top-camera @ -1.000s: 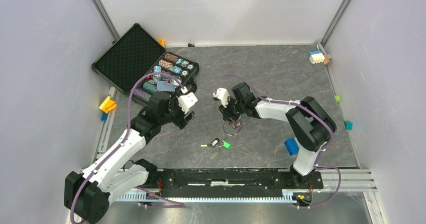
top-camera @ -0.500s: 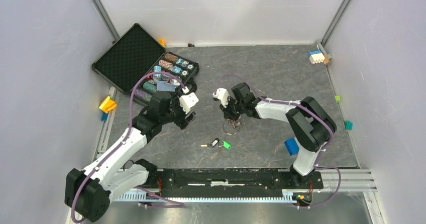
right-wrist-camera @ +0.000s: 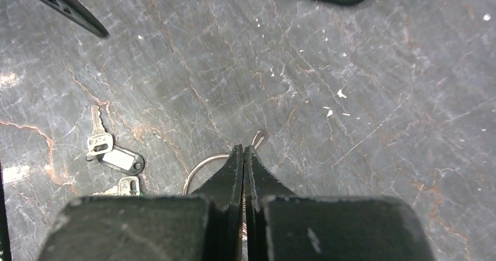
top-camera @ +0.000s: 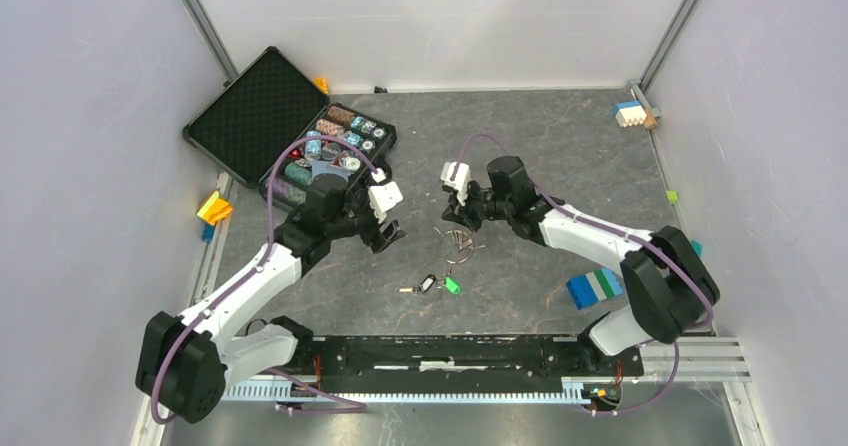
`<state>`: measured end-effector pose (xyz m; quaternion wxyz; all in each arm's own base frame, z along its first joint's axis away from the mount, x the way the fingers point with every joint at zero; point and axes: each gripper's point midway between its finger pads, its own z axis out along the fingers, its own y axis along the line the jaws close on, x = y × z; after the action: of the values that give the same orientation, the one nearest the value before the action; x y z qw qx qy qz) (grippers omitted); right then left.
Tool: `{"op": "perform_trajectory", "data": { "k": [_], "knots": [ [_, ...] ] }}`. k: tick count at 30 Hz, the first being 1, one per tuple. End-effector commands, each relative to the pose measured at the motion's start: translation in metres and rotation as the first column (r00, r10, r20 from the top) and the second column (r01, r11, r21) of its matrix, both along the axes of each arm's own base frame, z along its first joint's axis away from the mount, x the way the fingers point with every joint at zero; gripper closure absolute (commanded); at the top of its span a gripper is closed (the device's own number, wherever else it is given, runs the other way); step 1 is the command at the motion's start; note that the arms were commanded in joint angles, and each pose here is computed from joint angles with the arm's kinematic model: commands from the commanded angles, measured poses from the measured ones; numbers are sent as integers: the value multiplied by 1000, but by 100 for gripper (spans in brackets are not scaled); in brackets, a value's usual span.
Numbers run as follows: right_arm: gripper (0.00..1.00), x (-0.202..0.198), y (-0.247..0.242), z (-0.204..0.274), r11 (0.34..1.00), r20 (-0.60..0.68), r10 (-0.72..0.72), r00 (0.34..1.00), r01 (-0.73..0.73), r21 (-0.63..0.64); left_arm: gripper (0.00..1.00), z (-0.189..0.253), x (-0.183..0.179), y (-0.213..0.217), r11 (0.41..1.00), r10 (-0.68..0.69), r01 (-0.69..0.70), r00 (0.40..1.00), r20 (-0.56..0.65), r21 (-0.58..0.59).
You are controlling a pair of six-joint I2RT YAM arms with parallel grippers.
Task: Put the keys on the keyring
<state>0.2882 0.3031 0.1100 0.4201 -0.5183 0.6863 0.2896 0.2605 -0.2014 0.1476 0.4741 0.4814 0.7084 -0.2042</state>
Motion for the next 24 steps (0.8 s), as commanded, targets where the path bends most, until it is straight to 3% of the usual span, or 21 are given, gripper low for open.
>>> {"op": "perform_trajectory", "data": {
  "k": [1, 3, 9, 15, 24],
  "knots": [
    [100, 1, 4, 31, 996, 85, 12, 996, -20, 92, 22, 28, 7, -23, 989, -112, 120, 988, 103, -84],
    [98, 10, 2, 22, 999, 78, -22, 997, 19, 45, 22, 29, 9, -23, 991, -102, 109, 991, 85, -80],
    [69, 21, 10, -25, 991, 16, -67, 998, 68, -117, 21, 12, 6, -1, 999, 24, -23, 1000, 16, -34],
    [61, 19, 21, -54, 975, 22, -70, 997, 73, -209, 19, -9, -9, 35, 989, 138, -136, 990, -23, 49],
    [60, 27, 23, -68, 955, 38, -104, 994, 110, -274, 18, -22, -22, 48, 985, 161, -159, 987, -26, 70]
  ]
}}
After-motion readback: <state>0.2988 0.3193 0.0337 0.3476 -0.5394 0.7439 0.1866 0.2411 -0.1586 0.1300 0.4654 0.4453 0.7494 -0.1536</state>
